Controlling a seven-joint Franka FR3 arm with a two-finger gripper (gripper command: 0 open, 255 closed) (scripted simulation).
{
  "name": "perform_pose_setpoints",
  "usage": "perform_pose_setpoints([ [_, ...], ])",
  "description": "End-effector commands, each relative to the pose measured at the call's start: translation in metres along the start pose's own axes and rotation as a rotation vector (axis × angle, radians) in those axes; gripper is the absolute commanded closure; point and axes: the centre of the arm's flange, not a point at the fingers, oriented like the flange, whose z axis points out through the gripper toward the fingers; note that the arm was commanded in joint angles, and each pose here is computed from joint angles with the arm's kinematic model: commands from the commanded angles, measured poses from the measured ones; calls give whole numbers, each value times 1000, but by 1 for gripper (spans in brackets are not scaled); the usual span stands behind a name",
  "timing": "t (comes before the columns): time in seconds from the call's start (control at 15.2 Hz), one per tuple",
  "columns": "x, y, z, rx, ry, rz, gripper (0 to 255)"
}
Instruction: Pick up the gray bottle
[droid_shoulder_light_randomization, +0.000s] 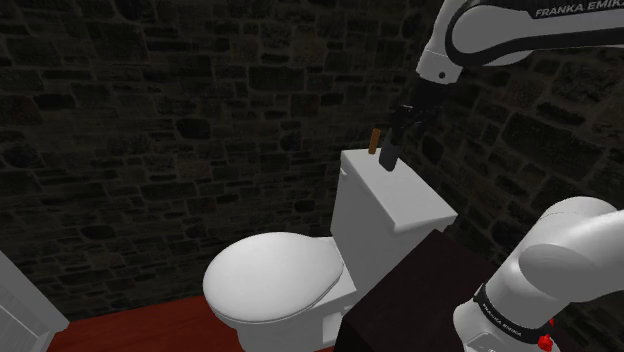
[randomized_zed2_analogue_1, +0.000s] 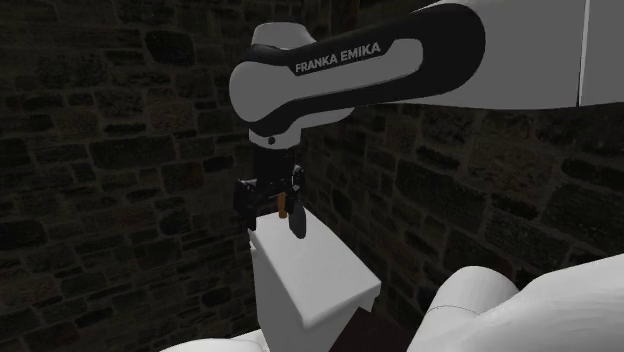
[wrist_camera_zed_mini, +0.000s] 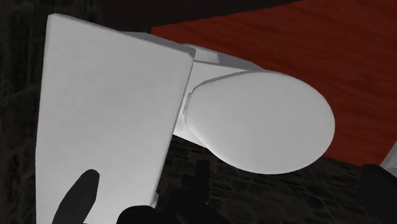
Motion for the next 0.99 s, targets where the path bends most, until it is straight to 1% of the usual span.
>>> perform_pose_setpoints([
  [0.0, 7, 16, 15, -9, 33, 17, 0],
  [0.92, 81, 130, 105, -73, 237, 138, 0],
])
